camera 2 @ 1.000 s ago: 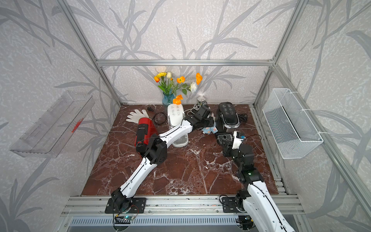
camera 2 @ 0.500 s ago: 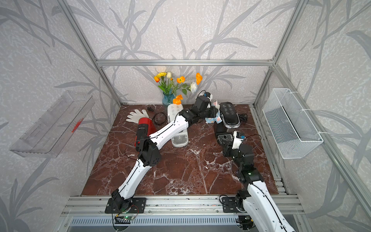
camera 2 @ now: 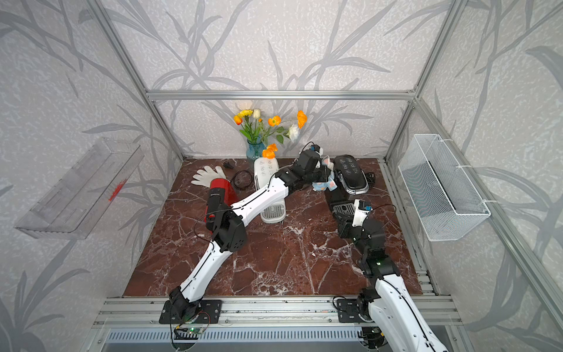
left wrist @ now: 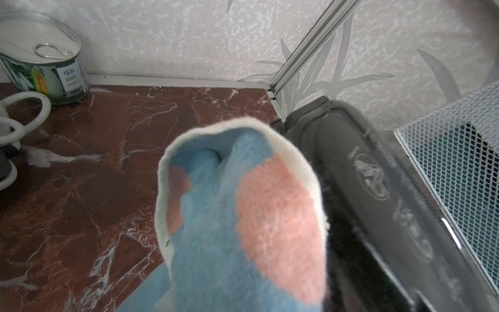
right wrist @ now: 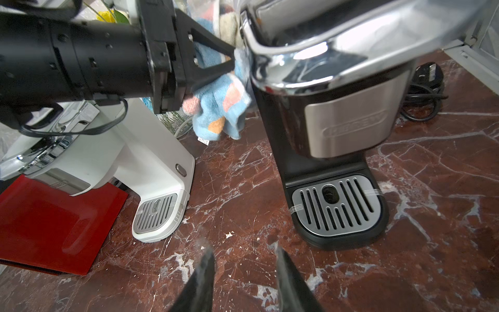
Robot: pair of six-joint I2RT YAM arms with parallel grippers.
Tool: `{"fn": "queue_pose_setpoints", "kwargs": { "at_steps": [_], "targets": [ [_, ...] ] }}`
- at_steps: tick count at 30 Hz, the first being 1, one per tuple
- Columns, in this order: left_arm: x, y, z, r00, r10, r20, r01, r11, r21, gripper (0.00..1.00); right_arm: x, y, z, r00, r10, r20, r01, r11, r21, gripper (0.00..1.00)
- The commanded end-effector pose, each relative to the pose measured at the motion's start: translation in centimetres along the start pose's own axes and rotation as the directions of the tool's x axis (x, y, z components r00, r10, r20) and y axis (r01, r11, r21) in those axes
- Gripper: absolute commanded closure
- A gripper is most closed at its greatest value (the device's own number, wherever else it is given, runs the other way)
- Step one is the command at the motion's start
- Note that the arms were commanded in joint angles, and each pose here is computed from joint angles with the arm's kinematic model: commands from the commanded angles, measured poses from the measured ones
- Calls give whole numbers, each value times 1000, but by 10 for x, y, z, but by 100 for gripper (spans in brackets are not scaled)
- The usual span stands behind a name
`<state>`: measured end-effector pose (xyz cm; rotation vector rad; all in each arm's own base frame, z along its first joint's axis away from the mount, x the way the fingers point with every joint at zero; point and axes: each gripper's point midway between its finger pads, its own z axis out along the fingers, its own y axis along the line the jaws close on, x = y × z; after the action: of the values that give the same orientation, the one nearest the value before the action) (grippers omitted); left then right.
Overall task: Wipe the surface of a coffee machine
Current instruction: Wipe the dirt from the surface of the coffee machine.
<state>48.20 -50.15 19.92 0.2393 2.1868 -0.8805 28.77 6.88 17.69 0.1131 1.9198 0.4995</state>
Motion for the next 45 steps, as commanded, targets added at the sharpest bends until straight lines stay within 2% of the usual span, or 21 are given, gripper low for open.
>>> {"fn": "queue_pose_setpoints", "kwargs": {
  "at_steps": [1,6,22,26,33,37,45],
  "targets": [
    [56,13,32,993,-33,-112,33,999,-2,100,1,-2,1,1000,1,9,-1,1000,3,61],
    [71,20,40,986,-52,-157,50,999,-12,100,0,-2,0,1000,0,11,0,1000,3,61],
    [95,39,52,977,-79,-198,68,996,-61,100,0,-1,0,1000,0,11,0,1000,2,61],
    [111,52,58,966,-99,-237,76,992,-105,100,0,-1,0,1000,0,13,0,1000,0,61],
    [119,67,59,964,-107,-242,67,984,-168,100,0,-1,0,1000,0,12,0,1000,0,61],
    [107,53,55,968,-104,-228,77,989,-125,100,0,-1,0,1000,1,12,-1,1000,2,61],
    [52,11,20,989,-55,-135,51,998,-35,100,2,-2,2,1000,1,7,-1,1000,3,61]
  ]
}}
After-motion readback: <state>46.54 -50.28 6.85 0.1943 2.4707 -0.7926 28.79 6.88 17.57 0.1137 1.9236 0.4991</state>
